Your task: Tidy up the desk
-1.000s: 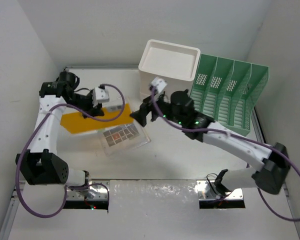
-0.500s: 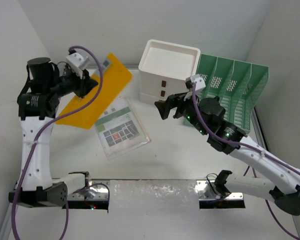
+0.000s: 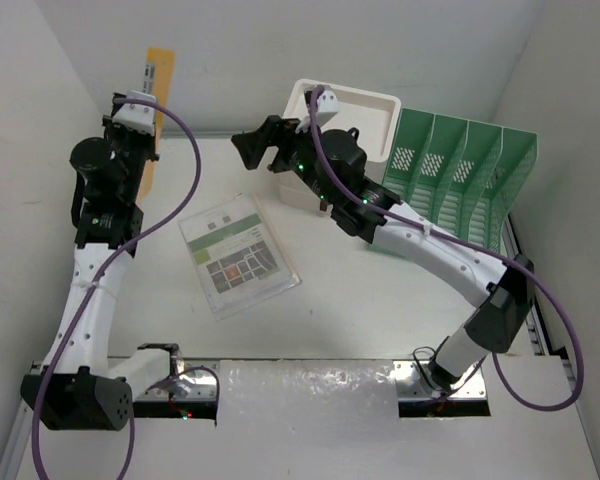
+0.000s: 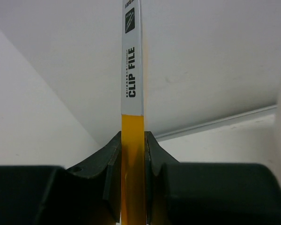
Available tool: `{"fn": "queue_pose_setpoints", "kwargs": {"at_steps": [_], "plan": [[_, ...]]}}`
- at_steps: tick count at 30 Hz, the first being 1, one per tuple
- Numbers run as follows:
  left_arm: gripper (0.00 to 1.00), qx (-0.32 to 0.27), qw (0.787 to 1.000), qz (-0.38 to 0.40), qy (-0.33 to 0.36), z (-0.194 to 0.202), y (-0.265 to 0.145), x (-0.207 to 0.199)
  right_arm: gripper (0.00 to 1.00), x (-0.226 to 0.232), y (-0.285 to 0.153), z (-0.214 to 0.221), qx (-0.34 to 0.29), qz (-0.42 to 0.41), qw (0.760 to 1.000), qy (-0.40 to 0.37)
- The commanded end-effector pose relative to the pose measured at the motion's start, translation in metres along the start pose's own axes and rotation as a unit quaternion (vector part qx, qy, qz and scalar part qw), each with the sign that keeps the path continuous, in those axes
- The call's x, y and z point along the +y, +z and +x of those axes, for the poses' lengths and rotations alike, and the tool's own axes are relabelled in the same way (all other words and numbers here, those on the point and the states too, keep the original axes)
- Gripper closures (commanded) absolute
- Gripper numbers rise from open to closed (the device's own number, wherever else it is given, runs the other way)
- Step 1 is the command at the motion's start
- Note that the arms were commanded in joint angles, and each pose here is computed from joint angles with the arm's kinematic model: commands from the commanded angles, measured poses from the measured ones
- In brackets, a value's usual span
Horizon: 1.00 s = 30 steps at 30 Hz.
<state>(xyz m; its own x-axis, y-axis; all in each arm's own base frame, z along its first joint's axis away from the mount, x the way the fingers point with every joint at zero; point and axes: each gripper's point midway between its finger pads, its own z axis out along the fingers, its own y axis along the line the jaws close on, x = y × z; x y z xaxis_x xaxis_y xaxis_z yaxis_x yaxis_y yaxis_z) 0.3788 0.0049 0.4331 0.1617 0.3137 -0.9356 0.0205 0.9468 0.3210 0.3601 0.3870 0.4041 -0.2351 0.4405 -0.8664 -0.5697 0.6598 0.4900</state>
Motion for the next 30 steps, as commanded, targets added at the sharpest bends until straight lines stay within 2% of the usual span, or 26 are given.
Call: {"fn": "queue_pose_setpoints", "kwargs": {"at_steps": [1,2,3,4,5,6,7,8,9,10,11,12,15,21,24,26,27,28,29,30], "plan": [[1.0,-0.118,0.978,-0.153,0.081,-0.069,-0.002,0.057,0.13,0.011,-0.006,-0.05,-0.062,-0.006,0.998,-0.002],[1.0,-0.122,0.972,-0.197,0.049,-0.085,-0.006,0.076,0.14,0.008,-0.007,-0.051,-0.072,-0.004,0.997,-0.022],[1.0,-0.109,0.97,-0.213,0.045,-0.087,-0.005,0.084,0.14,0.007,-0.008,-0.046,-0.072,-0.008,0.997,-0.033],[1.0,-0.071,0.976,-0.204,-0.001,-0.07,0.007,0.079,0.16,0.008,-0.008,-0.038,-0.073,-0.02,0.996,-0.044],[1.0,-0.059,0.975,-0.211,-0.035,-0.07,0.007,0.082,0.17,0.008,-0.008,-0.022,-0.085,-0.041,0.994,-0.057],[1.0,-0.077,0.97,-0.209,-0.096,-0.087,0.005,0.082,0.17,0.017,-0.01,-0.005,-0.081,-0.063,0.991,-0.089],[1.0,-0.061,0.97,-0.203,-0.121,-0.08,0.004,0.078,0.17,0.015,-0.011,0.015,-0.075,-0.065,0.989,-0.109],[1.0,-0.06,0.968,-0.194,-0.146,-0.078,0.004,0.073,0.17,0.025,-0.011,0.017,-0.089,-0.076,0.986,-0.121],[1.0,-0.065,0.961,-0.189,-0.191,-0.077,0.004,0.067,0.16,0.04,-0.013,0.037,-0.081,-0.091,0.978,-0.167],[1.0,-0.064,0.956,-0.187,-0.216,-0.074,0.002,0.064,0.15,0.037,-0.01,0.034,-0.089,-0.081,0.974,-0.192],[1.0,-0.059,0.947,-0.189,-0.252,-0.067,0.003,0.061,0.14,0.07,-0.018,0.053,-0.086,-0.109,0.966,-0.219],[1.0,-0.032,0.946,-0.189,-0.263,-0.053,0.003,0.056,0.13,0.079,-0.02,0.056,-0.091,-0.114,0.963,-0.228],[1.0,0.0,0.932,-0.197,-0.304,-0.035,0.002,0.049,0.13,0.101,-0.022,0.067,-0.108,-0.136,0.957,-0.231],[1.0,0.031,0.917,-0.212,-0.335,-0.012,-0.003,0.041,0.13,0.12,0.003,0.093,-0.102,-0.161,0.951,-0.244],[1.0,0.024,0.918,-0.215,-0.332,-0.006,-0.008,0.04,0.13,0.116,0.02,0.104,-0.094,-0.14,0.947,-0.272],[1.0,0.032,0.918,-0.212,-0.335,0.002,-0.009,0.036,0.13,0.106,0.042,0.113,-0.081,-0.094,0.948,-0.294],[1.0,0.037,0.917,-0.211,-0.336,0.005,-0.01,0.034,0.14,0.114,0.051,0.097,-0.098,-0.086,0.947,-0.295],[1.0,0.043,0.918,-0.204,-0.338,0.007,-0.009,0.03,0.14,0.104,0.064,0.129,-0.065,-0.078,0.942,-0.319],[1.0,0.047,0.917,-0.2,-0.342,0.01,-0.009,0.027,0.14,0.104,0.071,0.133,-0.06,-0.076,0.936,-0.337],[1.0,0.051,0.917,-0.195,-0.343,0.012,-0.009,0.024,0.15,0.116,0.079,0.117,-0.077,-0.076,0.936,-0.335]]}}
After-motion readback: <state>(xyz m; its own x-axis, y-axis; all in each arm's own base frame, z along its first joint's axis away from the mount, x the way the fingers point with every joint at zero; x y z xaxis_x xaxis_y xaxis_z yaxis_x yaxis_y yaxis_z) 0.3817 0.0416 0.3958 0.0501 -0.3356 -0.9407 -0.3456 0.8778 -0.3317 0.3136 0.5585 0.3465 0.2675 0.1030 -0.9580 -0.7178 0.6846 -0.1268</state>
